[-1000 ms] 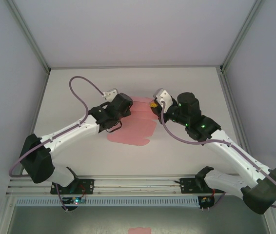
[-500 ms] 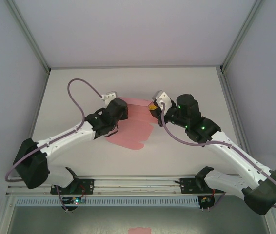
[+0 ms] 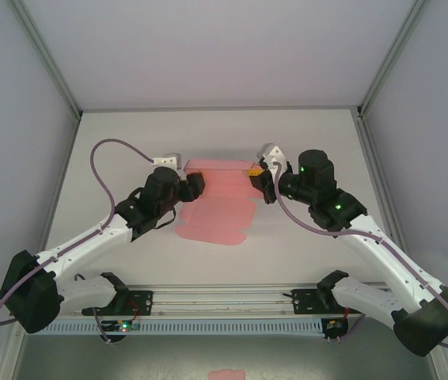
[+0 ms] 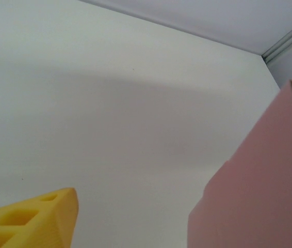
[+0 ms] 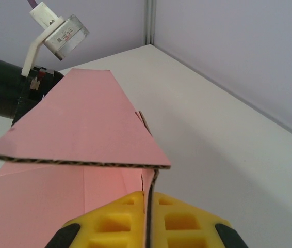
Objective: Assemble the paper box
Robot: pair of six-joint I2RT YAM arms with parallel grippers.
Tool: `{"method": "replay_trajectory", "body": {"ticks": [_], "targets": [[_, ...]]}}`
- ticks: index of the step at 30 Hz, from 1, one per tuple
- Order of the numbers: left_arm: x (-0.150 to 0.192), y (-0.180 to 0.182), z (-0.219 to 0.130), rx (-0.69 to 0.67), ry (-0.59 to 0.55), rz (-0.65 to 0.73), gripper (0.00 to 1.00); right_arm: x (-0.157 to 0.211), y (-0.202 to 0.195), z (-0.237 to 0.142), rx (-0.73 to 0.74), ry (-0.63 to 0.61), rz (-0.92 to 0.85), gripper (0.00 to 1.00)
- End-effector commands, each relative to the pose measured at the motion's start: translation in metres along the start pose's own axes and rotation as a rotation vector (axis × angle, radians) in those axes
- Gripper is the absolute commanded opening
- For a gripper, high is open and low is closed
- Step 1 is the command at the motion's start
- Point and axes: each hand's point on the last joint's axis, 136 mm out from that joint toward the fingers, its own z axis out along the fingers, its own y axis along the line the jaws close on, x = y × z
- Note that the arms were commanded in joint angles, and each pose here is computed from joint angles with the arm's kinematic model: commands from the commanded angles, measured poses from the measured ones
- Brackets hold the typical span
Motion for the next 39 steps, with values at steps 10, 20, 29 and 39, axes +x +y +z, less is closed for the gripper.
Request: {"method": "replay_trajectory", "body": {"ticks": [10, 20, 29, 39], "targets": [[0.003, -0.03, -0.01, 0.165, 0.03, 0.102, 0.77, -0.009, -0.013, 0.001, 0.028, -0.022, 0.003, 0.0], [-0.016, -0.022, 0.009, 0.092, -0.005, 0.131, 0.74, -0.019, 0.005, -0.003, -0.087, -0.069, 0.018, 0.0], [-0.029, -0.03, 0.021, 0.125, -0.032, 0.146, 0.29, -0.016, 0.01, -0.003, -0.137, -0.06, 0.03, 0.0], [-0.007, 0.003, 0.029, -0.012, 0.019, 0.16, 0.0, -0.023, -0.024, -0.03, 0.131, -0.086, -0.008, 0.8]]}}
